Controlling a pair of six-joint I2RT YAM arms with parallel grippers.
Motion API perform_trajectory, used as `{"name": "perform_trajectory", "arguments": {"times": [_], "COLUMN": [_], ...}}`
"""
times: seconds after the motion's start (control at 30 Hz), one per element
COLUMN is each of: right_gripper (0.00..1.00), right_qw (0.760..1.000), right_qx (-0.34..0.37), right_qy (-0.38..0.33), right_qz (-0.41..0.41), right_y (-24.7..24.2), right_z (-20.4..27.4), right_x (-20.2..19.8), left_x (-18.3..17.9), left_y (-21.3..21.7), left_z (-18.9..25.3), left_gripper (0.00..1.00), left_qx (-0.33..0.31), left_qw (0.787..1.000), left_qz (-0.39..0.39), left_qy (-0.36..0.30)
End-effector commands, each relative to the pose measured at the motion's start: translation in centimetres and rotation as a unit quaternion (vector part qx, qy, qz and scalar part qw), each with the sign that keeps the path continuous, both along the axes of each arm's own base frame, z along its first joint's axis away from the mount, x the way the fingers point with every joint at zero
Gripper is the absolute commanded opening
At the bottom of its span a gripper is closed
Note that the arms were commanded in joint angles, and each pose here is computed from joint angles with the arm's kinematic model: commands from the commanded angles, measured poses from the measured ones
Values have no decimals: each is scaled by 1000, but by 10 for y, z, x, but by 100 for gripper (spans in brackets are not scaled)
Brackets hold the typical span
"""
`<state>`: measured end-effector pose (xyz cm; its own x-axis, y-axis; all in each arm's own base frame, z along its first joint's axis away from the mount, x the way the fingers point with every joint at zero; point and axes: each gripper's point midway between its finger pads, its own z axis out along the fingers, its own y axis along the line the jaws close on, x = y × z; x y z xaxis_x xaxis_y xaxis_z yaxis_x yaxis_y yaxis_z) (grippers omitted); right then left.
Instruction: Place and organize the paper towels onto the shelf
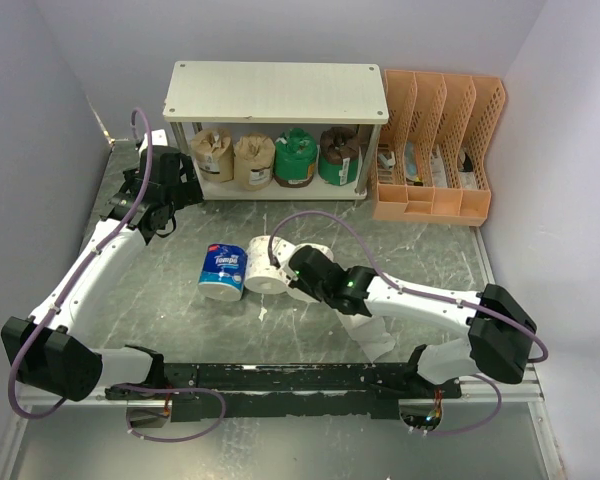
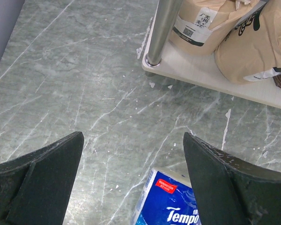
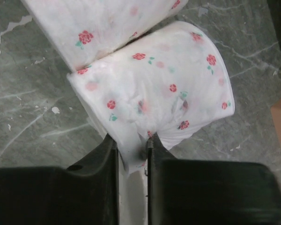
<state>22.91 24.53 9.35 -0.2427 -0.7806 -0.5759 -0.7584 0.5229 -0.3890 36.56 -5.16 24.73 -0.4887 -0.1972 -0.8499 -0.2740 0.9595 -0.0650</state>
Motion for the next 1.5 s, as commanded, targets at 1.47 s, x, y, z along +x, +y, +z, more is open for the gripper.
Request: {"name": "perform_trajectory", "arguments": {"times": [1.47], "right_gripper": [0], "right_qw": [412], "right_qx": [823], "right_qy": [-27], "right_qz": [-390], "right_y": [-70], "right_z": [425], "right_x": [59], "left_x": [6], "left_y": [11], "left_z": [-11], "left_gripper": [97], "left_qx": [27], "left_qw": [999], "left_qz": [30], "left_qy": [8]}}
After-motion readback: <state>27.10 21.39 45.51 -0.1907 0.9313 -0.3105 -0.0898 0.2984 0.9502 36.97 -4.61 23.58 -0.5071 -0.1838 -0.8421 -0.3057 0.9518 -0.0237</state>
